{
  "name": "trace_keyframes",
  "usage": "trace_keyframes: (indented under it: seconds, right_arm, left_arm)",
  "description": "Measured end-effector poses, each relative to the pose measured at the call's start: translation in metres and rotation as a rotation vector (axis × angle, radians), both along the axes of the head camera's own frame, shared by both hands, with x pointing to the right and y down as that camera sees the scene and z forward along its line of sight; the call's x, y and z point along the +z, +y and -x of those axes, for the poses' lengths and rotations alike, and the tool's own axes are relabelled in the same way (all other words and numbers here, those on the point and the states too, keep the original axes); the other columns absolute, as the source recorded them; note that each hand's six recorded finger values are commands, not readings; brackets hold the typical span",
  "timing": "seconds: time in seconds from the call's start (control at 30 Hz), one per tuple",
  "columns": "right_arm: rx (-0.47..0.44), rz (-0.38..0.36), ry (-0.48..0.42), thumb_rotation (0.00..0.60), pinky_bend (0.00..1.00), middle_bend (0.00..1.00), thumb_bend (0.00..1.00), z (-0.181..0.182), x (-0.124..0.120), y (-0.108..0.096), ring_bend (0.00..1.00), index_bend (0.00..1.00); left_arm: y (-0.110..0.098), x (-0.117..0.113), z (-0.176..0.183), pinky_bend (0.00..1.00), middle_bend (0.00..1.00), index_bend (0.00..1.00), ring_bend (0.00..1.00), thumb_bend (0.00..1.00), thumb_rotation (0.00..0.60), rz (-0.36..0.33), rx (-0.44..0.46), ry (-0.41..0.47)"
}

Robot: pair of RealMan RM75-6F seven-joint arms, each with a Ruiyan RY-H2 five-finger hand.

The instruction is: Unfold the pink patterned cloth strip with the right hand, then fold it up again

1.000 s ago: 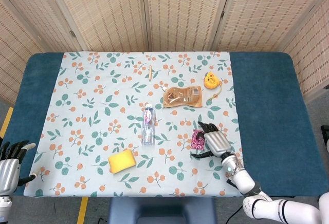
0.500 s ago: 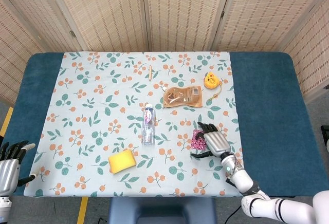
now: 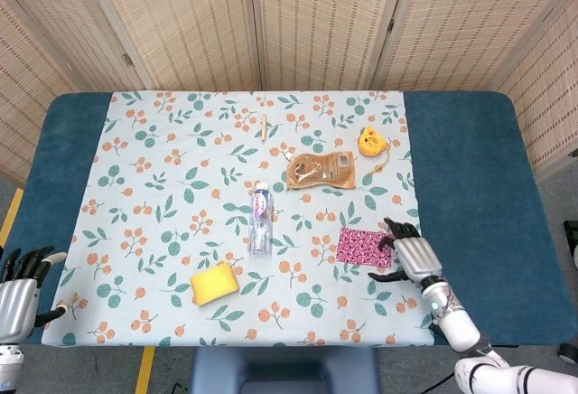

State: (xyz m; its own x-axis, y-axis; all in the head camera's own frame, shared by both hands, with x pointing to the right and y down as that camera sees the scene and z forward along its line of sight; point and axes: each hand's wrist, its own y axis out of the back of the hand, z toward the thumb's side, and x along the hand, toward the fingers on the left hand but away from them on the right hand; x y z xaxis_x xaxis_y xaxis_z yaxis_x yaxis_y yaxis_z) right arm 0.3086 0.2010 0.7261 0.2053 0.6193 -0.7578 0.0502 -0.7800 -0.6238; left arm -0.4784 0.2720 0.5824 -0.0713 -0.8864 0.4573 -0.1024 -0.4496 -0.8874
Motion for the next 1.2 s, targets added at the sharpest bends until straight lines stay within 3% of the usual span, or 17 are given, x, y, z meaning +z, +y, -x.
trace_keyframes:
  seconds: [0.27,0.6,0.8,1.2]
  right_arm:
    - [0.024,-0.026,-0.004,0.270,0.00,0.02,0.17,-0.012,-0.012,0.000,0.00,0.34]
    - [-0.040,-0.008,-0.095,0.270,0.00,0.02,0.17,0.044,0.003,-0.004,0.00,0.34]
    - [-0.075,0.000,-0.107,0.268,0.00,0.02,0.17,0.068,0.013,-0.007,0.00,0.34]
    - [-0.054,-0.002,-0.062,0.269,0.00,0.02,0.17,0.051,0.015,-0.008,0.00,0.34]
  left_arm:
    - [0.000,0.001,-0.001,0.00,0.19,0.28,0.16,0.33,0.600,0.002,0.002,0.000]
    - [0.002,0.002,0.004,0.00,0.19,0.28,0.16,0.33,0.600,0.004,-0.010,-0.003]
    - [0.005,0.003,0.009,0.00,0.19,0.28,0.16,0.33,0.600,0.010,-0.022,-0.006]
    - [0.006,0.003,0.009,0.00,0.19,0.28,0.16,0.33,0.600,0.007,-0.022,-0.003]
